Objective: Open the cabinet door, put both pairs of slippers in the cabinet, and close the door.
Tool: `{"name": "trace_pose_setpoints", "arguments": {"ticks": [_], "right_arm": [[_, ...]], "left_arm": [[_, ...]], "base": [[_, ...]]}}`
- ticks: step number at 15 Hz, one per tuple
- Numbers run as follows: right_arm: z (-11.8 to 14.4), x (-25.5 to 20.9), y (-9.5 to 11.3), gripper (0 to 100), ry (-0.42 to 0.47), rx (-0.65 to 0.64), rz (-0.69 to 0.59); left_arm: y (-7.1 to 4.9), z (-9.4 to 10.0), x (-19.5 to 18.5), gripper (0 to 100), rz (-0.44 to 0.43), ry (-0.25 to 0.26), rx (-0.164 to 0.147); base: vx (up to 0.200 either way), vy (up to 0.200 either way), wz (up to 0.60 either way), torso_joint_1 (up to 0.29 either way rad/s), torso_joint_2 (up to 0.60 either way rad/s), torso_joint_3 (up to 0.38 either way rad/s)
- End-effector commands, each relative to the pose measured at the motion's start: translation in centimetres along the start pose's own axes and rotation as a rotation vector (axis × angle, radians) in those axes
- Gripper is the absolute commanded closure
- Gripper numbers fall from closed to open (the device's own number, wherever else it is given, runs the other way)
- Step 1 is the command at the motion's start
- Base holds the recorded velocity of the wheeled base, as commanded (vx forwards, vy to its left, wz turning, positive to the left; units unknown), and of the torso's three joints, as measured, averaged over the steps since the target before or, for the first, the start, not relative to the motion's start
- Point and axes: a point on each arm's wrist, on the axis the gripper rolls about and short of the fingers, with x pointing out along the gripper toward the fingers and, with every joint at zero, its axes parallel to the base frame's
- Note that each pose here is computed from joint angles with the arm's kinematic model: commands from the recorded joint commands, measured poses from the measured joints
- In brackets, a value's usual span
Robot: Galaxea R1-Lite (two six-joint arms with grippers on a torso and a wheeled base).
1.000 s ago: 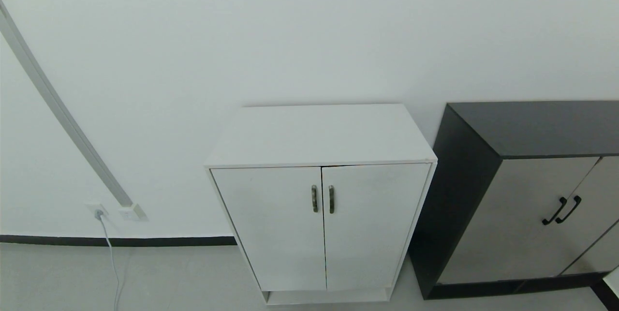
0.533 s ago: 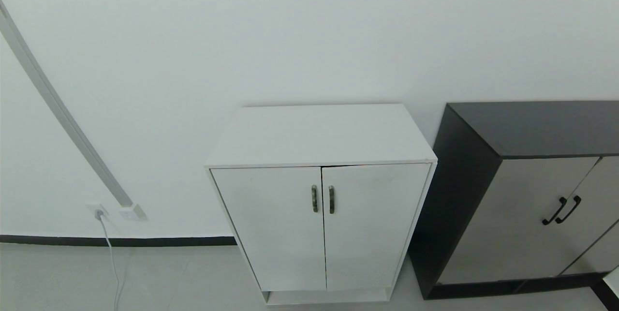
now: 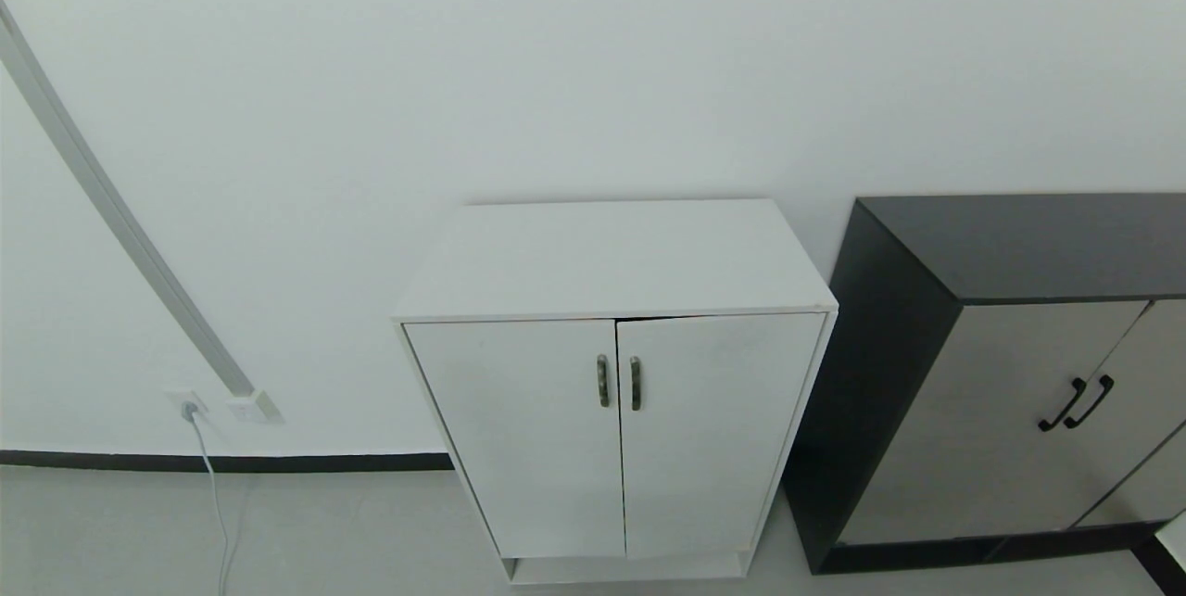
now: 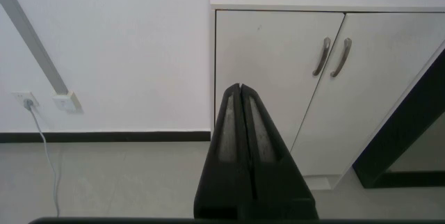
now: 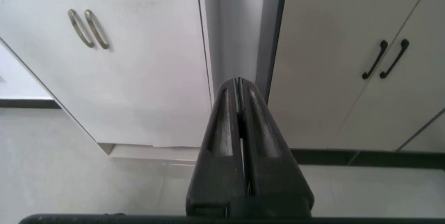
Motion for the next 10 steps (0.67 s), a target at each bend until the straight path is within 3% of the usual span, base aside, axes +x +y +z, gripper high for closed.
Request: {"name": "trace_pose_setpoints", "arguments": {"ticks": [1,6,10], "right_arm": [[-0.07,0.08,0.0,100,0.009,-0.004,0.002],[-0.7,0.38,0.15,100,0.007,-0.005,0.059],[-0.7,0.38,0.13,100,0.007,-0.003,-0.016]], "left_arm": [[0.0,0.0,0.01,100,0.001,0.001,-0.001],[0.0,0.0,0.01,100,0.001,0.001,-0.001],[0.0,0.0,0.01,100,-0.001,0.001,0.001]], "base": [[0.0,0.0,0.0,0.0,0.0,0.0],[0.0,0.0,0.0,0.0,0.0,0.0],[0.0,0.0,0.0,0.0,0.0,0.0]]}}
